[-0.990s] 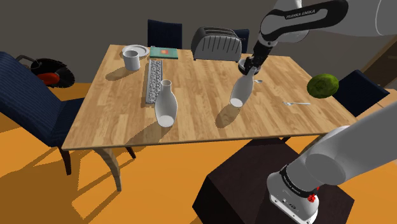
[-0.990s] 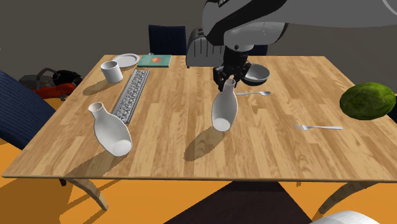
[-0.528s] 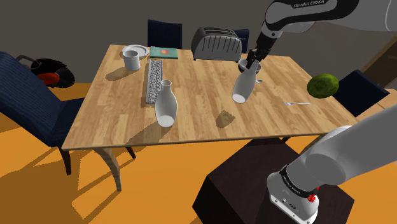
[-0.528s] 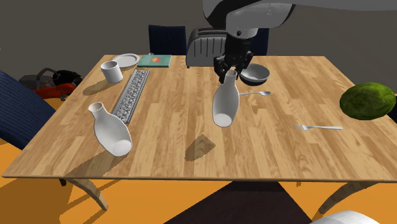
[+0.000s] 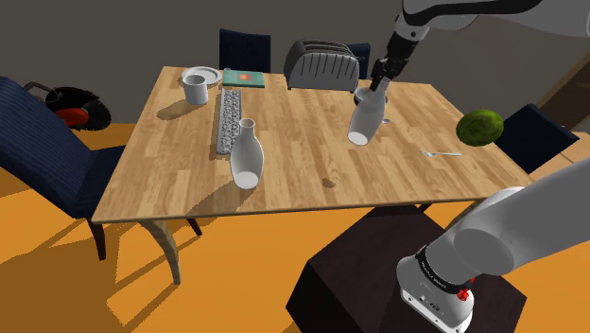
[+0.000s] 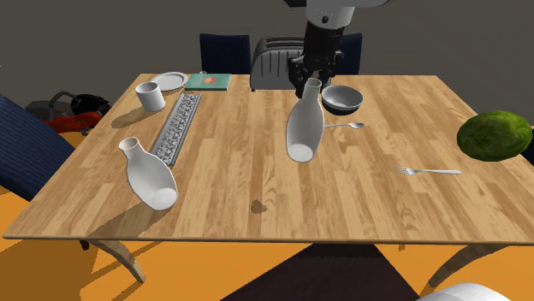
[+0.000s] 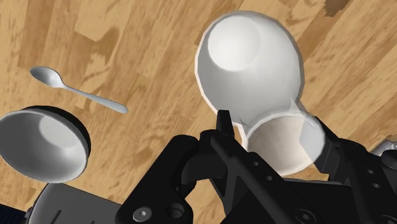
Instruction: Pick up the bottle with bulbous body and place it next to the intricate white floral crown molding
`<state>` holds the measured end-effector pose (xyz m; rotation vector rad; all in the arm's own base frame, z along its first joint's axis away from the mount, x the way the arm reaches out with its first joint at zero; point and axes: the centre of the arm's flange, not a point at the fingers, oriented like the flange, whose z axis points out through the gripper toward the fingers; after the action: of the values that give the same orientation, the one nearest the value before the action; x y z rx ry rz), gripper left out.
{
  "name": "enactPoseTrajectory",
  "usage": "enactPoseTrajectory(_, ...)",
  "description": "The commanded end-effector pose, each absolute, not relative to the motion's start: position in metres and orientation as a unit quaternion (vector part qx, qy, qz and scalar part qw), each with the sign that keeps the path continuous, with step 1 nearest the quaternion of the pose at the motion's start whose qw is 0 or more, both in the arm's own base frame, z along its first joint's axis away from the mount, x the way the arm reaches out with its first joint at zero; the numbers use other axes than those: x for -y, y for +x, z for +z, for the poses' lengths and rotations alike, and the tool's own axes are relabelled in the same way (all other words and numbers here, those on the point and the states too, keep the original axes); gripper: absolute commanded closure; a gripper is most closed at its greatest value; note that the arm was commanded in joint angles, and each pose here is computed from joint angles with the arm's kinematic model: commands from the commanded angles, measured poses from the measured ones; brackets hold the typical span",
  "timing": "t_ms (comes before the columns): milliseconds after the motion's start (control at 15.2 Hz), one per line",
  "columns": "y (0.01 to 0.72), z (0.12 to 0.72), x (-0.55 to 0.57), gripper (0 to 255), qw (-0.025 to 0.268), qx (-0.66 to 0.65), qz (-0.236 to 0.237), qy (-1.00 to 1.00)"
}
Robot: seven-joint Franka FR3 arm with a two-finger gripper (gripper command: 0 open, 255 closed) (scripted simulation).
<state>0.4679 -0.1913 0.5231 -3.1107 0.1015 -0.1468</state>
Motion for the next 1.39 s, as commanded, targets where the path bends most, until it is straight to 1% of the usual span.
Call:
enactPoseTrajectory(0, 0.467, 0.534, 0.191, 255, 0.013, -0.033, -0.047, -0.998)
enactPoseTrajectory(1320, 0.467, 0.639, 0.191, 255, 0.013, -0.033, -0.047, -0.998)
